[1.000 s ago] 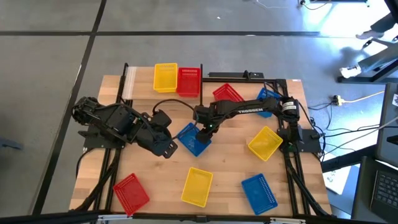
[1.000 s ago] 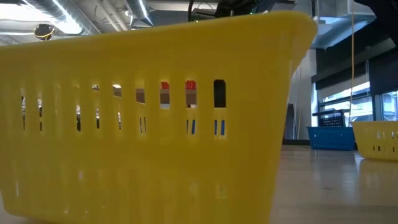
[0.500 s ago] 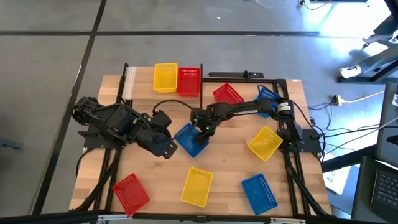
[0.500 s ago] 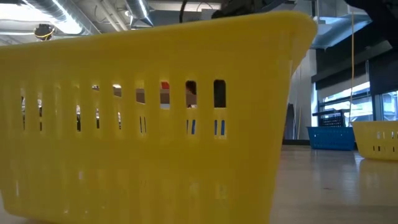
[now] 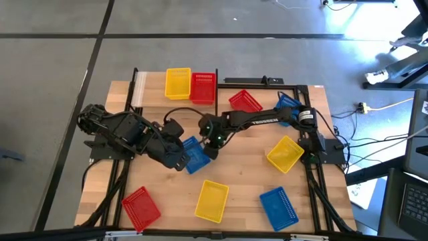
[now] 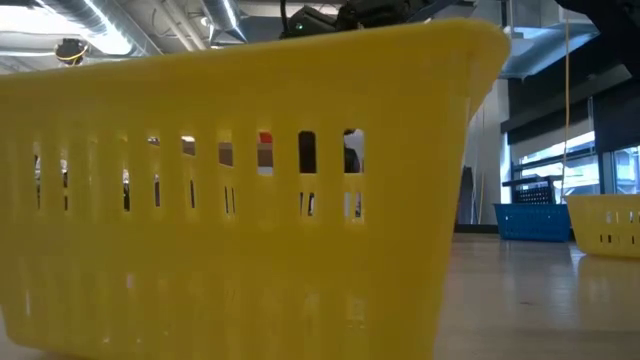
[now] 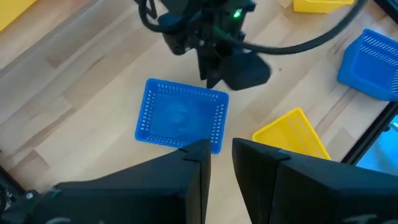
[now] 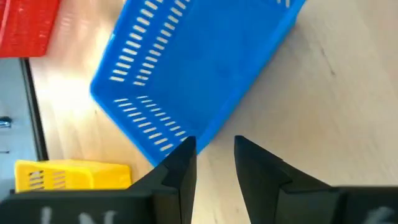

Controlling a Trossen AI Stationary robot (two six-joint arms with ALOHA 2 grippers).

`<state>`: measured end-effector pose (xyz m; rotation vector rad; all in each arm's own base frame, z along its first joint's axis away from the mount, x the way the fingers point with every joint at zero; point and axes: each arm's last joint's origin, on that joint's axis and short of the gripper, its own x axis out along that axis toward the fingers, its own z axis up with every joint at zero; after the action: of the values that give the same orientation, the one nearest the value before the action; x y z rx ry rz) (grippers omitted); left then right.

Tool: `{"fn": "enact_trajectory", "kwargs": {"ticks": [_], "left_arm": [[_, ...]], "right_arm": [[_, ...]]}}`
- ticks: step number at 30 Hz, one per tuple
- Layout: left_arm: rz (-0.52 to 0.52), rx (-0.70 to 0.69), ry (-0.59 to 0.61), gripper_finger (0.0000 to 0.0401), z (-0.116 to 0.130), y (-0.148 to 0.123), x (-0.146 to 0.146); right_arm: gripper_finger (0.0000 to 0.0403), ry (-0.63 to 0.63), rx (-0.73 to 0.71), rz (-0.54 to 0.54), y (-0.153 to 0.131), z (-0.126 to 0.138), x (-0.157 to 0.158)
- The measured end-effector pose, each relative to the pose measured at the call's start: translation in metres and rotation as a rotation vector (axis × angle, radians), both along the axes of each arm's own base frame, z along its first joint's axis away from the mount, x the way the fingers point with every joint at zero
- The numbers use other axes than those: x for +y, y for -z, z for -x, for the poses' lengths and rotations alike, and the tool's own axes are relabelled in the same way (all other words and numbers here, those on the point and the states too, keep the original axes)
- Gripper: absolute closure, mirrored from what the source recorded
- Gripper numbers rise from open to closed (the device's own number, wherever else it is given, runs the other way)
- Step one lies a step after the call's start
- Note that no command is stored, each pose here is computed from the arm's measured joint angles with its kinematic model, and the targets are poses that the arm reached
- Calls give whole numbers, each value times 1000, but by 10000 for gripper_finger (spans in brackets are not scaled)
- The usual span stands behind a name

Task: Stack baskets on shelf by color
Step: Put the middle blue bin on the shelf

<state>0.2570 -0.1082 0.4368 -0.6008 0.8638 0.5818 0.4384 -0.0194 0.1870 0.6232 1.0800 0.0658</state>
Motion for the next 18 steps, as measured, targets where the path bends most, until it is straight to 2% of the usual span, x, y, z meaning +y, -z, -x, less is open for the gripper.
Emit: {"fn": "enact_trajectory", "kwargs": {"ticks": [2, 7, 12, 18], "left_arm": [[8, 5, 2, 342, 0, 0, 0], [4, 25, 45, 342, -1, 1, 1], [15, 51, 45, 342, -3, 5, 3], [7, 154, 34, 342, 0, 29, 9]], "right_arm": [[299, -30, 11, 10, -4, 4, 1], [299, -123, -70, 64, -27, 10, 8], [299, -173, -156, 141, -65, 25, 22], [299, -202, -317, 214, -121, 51, 34]]}}
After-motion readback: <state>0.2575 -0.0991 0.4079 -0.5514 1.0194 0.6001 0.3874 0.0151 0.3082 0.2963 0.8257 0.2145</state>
